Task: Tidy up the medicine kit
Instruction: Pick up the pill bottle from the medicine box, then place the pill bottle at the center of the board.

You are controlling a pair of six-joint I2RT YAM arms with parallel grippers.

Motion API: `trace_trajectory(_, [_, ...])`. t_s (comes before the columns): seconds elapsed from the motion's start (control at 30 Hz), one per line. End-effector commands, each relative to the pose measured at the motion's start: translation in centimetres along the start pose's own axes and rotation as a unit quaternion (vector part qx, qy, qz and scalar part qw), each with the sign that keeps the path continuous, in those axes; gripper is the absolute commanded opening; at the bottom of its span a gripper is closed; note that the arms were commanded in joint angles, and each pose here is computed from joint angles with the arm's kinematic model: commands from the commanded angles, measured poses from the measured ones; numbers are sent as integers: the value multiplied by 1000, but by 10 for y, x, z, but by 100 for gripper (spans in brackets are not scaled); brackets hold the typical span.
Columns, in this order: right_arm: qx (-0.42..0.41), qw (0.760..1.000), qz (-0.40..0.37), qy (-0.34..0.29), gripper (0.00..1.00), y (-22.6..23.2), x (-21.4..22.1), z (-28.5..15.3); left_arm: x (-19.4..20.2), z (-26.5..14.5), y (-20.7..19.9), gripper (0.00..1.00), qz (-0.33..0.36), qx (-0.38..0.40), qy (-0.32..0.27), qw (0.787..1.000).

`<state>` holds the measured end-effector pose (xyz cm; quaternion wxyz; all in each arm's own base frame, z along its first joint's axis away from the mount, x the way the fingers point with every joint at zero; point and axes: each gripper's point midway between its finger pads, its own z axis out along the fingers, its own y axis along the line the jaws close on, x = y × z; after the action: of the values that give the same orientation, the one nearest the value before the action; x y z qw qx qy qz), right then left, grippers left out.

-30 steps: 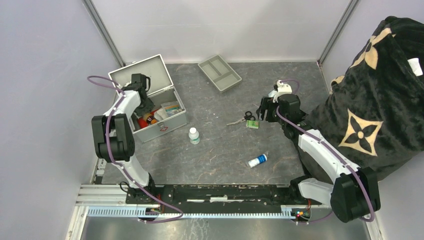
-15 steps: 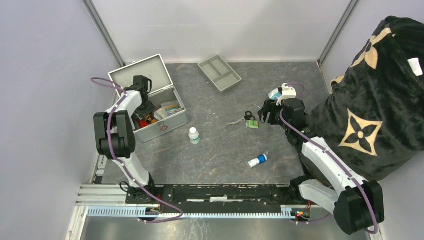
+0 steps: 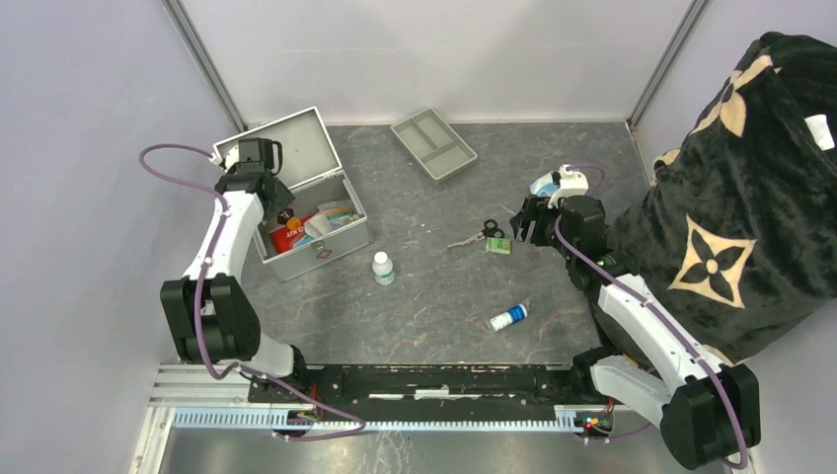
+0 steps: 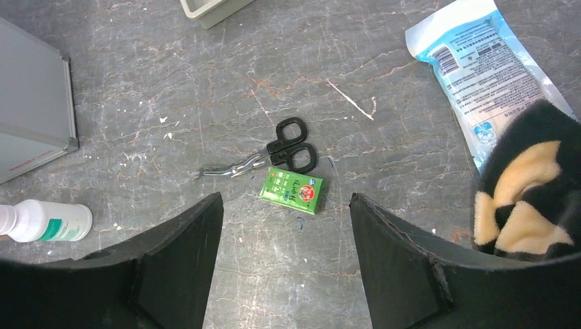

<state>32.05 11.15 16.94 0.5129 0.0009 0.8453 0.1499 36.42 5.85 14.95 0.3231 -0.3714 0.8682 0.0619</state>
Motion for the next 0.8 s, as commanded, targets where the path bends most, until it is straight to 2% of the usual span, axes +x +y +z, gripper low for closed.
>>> trace_trajectory(0.0, [-5,1000,6,-26,75,4,-13,-5,-14,-31,-17,31,7,49,-24,998])
trace_trajectory(0.2, [-2,1000,8,-28,74,2,-13,-7,-4,-98,-94,32,49,157,-51,985])
trace_trajectory(0.33, [1,999,11,-30,74,2,-14,-10,28,-137,-154,32,91,239,-39,966])
trace_trajectory(0.53, [10,999,12,-35,75,-2,-14,-15,110,-137,-222,32,172,299,13,939])
trace_trajectory(0.77, [18,999,7,-29,75,-6,-10,-16,188,-113,-260,31,244,312,59,916])
